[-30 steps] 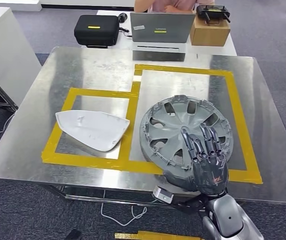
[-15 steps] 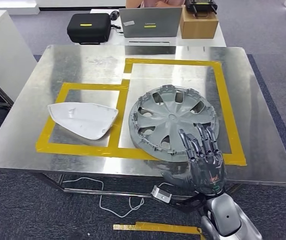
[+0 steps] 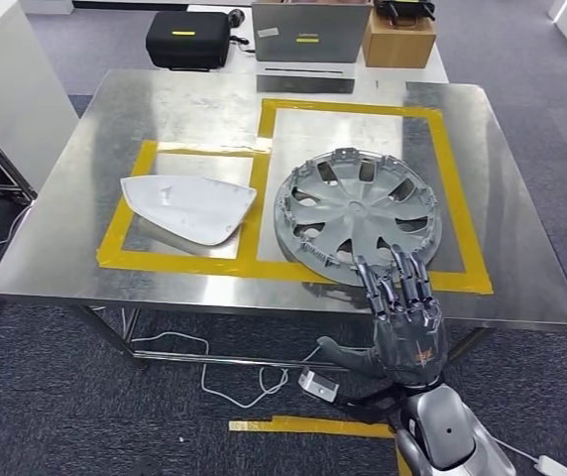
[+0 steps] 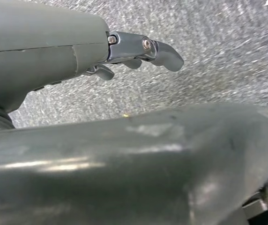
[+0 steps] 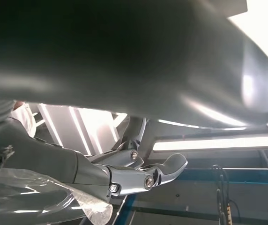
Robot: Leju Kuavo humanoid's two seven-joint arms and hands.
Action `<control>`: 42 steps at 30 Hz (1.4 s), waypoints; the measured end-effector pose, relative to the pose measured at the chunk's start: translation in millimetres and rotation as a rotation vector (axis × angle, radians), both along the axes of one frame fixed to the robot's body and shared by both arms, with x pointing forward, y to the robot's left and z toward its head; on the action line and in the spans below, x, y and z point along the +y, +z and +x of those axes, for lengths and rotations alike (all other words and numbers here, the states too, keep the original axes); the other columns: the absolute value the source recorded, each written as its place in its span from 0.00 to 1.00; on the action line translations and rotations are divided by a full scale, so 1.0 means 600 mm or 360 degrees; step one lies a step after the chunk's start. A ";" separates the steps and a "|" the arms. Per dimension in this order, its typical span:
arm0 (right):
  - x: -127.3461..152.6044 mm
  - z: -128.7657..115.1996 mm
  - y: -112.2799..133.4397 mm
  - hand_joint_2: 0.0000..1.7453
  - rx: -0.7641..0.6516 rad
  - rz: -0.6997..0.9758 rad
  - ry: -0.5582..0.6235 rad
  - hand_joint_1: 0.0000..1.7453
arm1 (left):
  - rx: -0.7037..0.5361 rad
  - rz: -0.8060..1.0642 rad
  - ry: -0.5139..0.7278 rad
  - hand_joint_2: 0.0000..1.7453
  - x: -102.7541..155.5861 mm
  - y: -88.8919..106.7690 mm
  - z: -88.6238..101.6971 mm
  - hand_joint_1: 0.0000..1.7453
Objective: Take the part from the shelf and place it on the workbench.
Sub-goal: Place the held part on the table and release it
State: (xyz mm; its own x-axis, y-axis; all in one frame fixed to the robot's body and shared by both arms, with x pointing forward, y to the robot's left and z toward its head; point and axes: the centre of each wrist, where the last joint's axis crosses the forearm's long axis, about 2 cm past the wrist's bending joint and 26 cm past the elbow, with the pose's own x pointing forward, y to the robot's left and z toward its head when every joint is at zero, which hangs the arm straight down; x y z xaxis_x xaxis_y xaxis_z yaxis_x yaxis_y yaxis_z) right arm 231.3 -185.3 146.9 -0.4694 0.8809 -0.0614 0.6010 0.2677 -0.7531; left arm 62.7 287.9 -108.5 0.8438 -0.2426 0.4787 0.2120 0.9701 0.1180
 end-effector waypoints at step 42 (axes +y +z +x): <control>-0.162 -0.141 -0.222 0.00 0.1318 0.0590 -0.0969 0.00 | 0.0051 0.0076 0.0086 0.00 -0.007 -0.005 -0.040 0.00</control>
